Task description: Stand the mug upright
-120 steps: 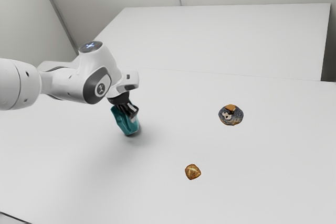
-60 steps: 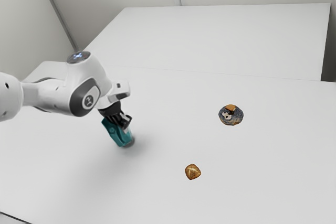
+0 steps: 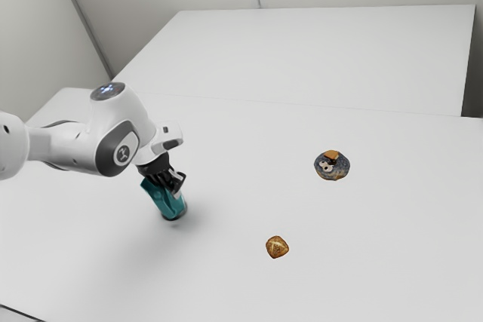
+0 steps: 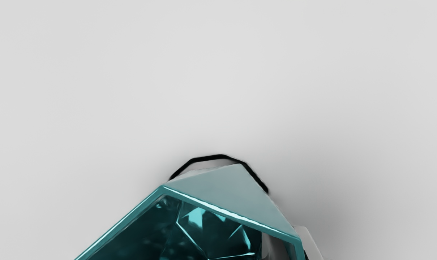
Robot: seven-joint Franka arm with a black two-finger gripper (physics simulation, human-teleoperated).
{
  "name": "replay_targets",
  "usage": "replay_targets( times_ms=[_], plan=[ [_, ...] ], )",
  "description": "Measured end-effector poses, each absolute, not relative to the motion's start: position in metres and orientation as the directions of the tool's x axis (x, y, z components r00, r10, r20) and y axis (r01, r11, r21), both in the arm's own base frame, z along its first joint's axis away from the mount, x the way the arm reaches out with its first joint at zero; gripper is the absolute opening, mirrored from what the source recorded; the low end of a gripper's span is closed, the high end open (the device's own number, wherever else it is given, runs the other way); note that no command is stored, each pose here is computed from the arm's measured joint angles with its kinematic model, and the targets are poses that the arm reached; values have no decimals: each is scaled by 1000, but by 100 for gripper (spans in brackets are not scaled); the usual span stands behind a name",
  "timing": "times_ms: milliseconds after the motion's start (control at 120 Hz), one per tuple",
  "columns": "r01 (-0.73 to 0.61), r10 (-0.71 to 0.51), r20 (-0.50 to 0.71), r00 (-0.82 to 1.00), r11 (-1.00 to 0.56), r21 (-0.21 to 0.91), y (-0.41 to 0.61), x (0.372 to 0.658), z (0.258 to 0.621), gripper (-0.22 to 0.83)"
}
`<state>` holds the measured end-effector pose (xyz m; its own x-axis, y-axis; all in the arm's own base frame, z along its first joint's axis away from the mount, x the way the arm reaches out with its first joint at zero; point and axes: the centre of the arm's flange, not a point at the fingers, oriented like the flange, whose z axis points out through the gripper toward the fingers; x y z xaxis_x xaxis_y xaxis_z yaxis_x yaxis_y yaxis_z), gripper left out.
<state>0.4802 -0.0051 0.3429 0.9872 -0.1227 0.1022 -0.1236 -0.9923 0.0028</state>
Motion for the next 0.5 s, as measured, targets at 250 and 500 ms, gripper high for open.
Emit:
replay_targets(
  times_ms=[250,500],
  plan=[
    [-113,-111,106,988,-994,10,-5,481,344,8],
    [-103,-100,140,985,-995,16,-4,484,356,23]
  ],
)
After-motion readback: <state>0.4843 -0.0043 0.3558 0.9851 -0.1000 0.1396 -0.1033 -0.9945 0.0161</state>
